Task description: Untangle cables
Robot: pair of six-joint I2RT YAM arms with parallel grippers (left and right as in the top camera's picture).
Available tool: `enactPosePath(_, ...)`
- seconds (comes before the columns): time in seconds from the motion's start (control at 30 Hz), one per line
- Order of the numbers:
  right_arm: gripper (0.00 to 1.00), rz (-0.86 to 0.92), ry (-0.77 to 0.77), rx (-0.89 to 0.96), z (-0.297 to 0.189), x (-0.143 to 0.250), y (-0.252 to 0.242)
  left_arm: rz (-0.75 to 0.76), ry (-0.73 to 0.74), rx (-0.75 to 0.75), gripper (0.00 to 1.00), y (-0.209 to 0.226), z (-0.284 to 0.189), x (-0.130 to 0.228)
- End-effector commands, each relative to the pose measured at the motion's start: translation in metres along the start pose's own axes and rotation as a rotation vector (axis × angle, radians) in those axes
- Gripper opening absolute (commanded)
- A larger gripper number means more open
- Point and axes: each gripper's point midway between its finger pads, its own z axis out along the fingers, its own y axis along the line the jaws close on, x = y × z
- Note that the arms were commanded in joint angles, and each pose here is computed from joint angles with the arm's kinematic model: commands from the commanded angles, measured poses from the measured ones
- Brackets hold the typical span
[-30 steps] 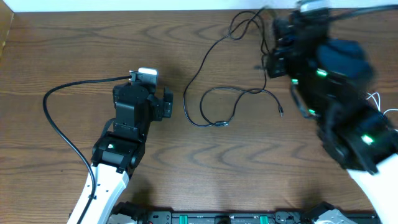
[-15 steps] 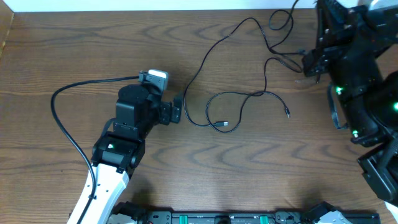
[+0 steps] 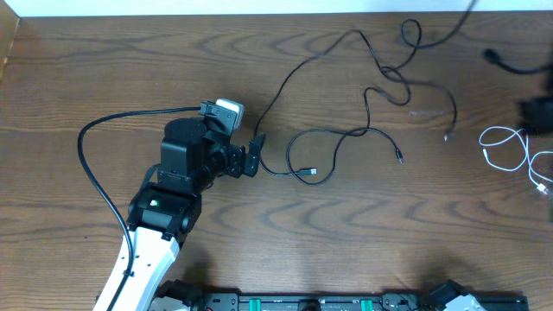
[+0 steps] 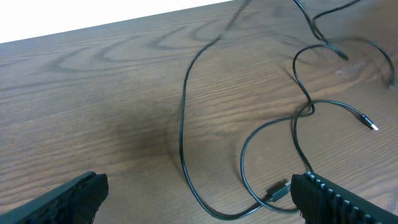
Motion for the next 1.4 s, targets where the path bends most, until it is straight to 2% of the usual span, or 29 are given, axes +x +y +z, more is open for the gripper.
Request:
enactPosePath(0.0, 0.01, -0.068, -0.025, 0.153, -0.011, -0.017, -0.030, -0.014, 0.014, 0.013, 0.99, -0.001, 0.004, 0.002)
enactPosePath(0.07, 0.02, -0.116, -0.011, 0.322, -0.017, -0.018, -0.058, -0.015, 0.021, 0.013, 0.99, -0.001, 0.005, 0.004)
enactPosePath(0.1, 0.01, -0.161, 0.008, 0.531, -0.030, -0.022, -0.090, -0.015, 0.024, 0.012, 0.99, 0.000, 0.006, 0.005)
enactPosePath(0.17, 0.02, -0.201, 0.031, 0.722, -0.047, -0.028, -0.116, -0.015, 0.022, 0.012, 0.99, 0.000, 0.006, 0.004)
enactPosePath(0.3, 0.02, -0.239, 0.069, 0.917, -0.069, -0.035, -0.140, -0.013, 0.012, 0.012, 0.99, 0.000, 0.006, 0.002)
enactPosePath(0.6, 0.02, -0.245, 0.096, 0.948, -0.065, -0.029, -0.140, -0.012, 0.006, 0.013, 0.98, 0.000, 0.006, 0.000)
enactPosePath(0.87, 0.02, -0.348, 0.254, 0.980, -0.037, 0.014, -0.131, -0.012, 0.005, 0.013, 0.99, 0.000, 0.006, 0.000)
enactPosePath(1.07, 0.01, -0.414, 0.380, 1.131, -0.026, 0.048, -0.136, -0.011, 0.006, 0.013, 0.99, 0.000, 0.006, 0.000)
enactPosePath(1.37, 0.01, -0.439, 0.369, 1.353, -0.017, 0.069, -0.188, -0.010, 0.017, 0.013, 0.99, 0.000, 0.006, 0.003)
